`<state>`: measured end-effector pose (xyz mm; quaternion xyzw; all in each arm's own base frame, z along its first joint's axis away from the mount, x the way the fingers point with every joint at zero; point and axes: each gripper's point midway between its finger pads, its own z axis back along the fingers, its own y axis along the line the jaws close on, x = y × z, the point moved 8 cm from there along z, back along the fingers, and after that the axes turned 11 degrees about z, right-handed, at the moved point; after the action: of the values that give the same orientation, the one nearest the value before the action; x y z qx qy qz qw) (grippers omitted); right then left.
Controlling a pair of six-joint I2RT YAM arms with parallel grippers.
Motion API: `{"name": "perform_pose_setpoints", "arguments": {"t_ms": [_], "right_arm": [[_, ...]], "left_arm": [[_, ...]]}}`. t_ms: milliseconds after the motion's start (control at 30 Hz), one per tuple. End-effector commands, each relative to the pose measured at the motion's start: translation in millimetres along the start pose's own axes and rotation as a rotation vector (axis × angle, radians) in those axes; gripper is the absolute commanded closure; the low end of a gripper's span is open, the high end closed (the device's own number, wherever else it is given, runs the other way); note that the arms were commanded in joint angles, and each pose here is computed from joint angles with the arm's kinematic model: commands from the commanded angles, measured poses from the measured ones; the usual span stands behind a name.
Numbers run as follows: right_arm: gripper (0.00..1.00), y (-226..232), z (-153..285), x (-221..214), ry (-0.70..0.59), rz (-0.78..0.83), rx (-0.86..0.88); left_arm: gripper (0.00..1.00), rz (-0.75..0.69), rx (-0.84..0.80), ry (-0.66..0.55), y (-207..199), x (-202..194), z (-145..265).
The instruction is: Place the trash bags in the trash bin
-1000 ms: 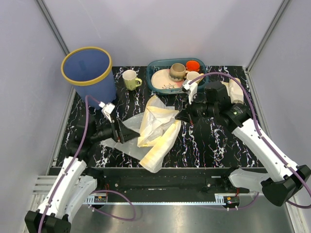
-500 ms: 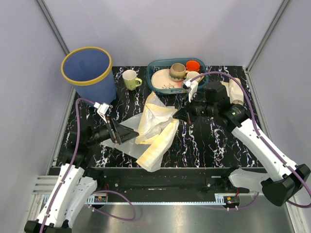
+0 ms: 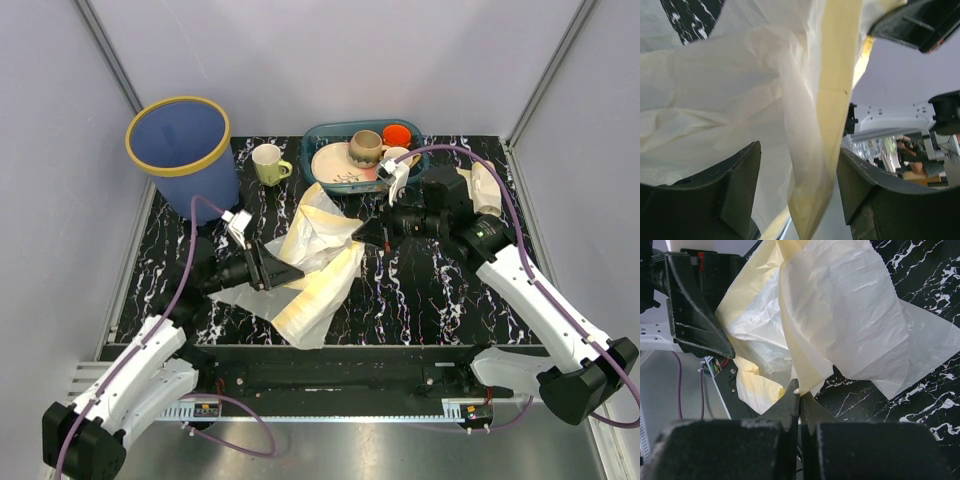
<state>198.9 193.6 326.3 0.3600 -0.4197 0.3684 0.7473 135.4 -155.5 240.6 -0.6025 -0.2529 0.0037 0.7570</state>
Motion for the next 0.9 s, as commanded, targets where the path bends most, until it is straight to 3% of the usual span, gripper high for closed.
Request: {"name": "perform_pose_setpoints", "arguments": {"t_ms": [0,67,100,167,333,400,433,467,500,600,667,867], "right_arm": [[1.00,8.6,5.8,11.9,-0.066,0.024,0.048],[1.00,10.2,7.3,9.8,-0.066,0.014,0.052],[1.00,10.8,8.3,7.3,-0.066,0.012,0.055],[1.00,11.3,7.6,7.2,-0.076,0.004,0.056],[1.00,10.3,10.5,9.6,-0.088,0.016,0.031],[1.00,7.2,13.6,11.6,-0.083,0.030,-0.016],[1.00,6.5,16.0,8.2,-0.059,0.040,-0.030],[1.00,3.9,17.5,7.0,-0.048,0.047,-0.061],[1.00,4.2,21.0,2.4,-0.019,0.045,-0.075],[1.00,1.7,27.7,-14.4,0.059,0.051,-0.119],[1.00,2.5,34.0,-23.4,0.075,0.072,-0.132],[1.00,0.1,32.3,-45.7,0.123,0.099,-0.123]], "left_arm": [[0.38,-0.021,-0.068,-0.113,-11.1,19.6,-7.5],[0.34,-0.011,-0.085,-0.125,-14.2,24.5,-10.7],[0.28,0.020,-0.091,-0.126,-14.9,25.2,-11.9],[0.28,0.031,-0.105,-0.129,-14.5,28.2,-16.3],[0.67,0.044,-0.048,-0.066,0.1,22.1,-21.3],[0.81,-0.069,-0.016,-0.062,-3.1,26.8,-18.2],[0.96,-0.072,0.051,-0.040,2.7,25.5,-14.1],[1.00,-0.113,0.089,-0.047,3.9,29.9,-10.9],[1.00,-0.227,0.130,-0.094,1.0,47.9,-4.4],[1.00,-0.352,0.247,-0.153,8.6,85.2,12.1],[1.00,-0.431,0.272,-0.238,-9.5,120.2,23.7],[1.00,-0.580,0.232,-0.262,-41.3,174.7,16.4]]}}
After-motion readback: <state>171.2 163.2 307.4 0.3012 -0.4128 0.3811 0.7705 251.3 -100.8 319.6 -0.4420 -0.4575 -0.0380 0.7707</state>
